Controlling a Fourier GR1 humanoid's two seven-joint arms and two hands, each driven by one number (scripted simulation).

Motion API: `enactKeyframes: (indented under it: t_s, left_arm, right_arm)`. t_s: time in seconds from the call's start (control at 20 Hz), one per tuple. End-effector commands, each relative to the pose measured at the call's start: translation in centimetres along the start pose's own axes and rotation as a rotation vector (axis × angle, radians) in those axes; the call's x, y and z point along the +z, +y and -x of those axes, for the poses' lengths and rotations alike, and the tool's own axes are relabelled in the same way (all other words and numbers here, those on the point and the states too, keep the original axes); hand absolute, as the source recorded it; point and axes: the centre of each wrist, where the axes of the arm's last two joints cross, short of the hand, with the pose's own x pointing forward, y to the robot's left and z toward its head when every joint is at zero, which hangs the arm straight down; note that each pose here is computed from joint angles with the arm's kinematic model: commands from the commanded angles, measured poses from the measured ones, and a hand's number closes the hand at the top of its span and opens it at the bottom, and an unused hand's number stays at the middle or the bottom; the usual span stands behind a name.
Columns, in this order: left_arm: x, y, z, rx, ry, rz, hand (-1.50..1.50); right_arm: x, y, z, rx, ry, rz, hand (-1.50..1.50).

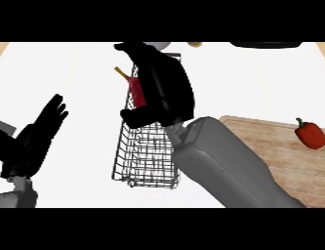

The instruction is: Pick the pear from the cutting board and place it in the tiered basket

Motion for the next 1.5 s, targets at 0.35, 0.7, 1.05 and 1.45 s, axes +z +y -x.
enactKeyframes:
  t_s: [0.35, 0.7, 1.05, 1.45]
  left_arm:
    - [-1.0, -0.3, 0.5, -0.005, 0.004, 0.015, 0.00]
    - [0.1, 1.2, 0.1, -0.009, 0.001, -0.016, 0.00]
    - [0.1, -0.2, -0.6, 0.010, -0.005, -0.004, 0.00]
    - [-0.3, 2.0, 1.0, 0.000, -0.001, -0.009, 0.00]
  right_arm:
    - [-0.8, -0.5, -0.6, -0.339, 0.097, 0.104, -1.50]
    - [-1.0, -7.5, 0.4, -0.651, 0.156, 0.238, -1.50]
    - [-1.7, -14.6, 5.7, -0.685, 0.201, 0.486, -1.50]
    - [2.6, -23.3, 13.9, -0.651, 0.233, 0.552, -1.50]
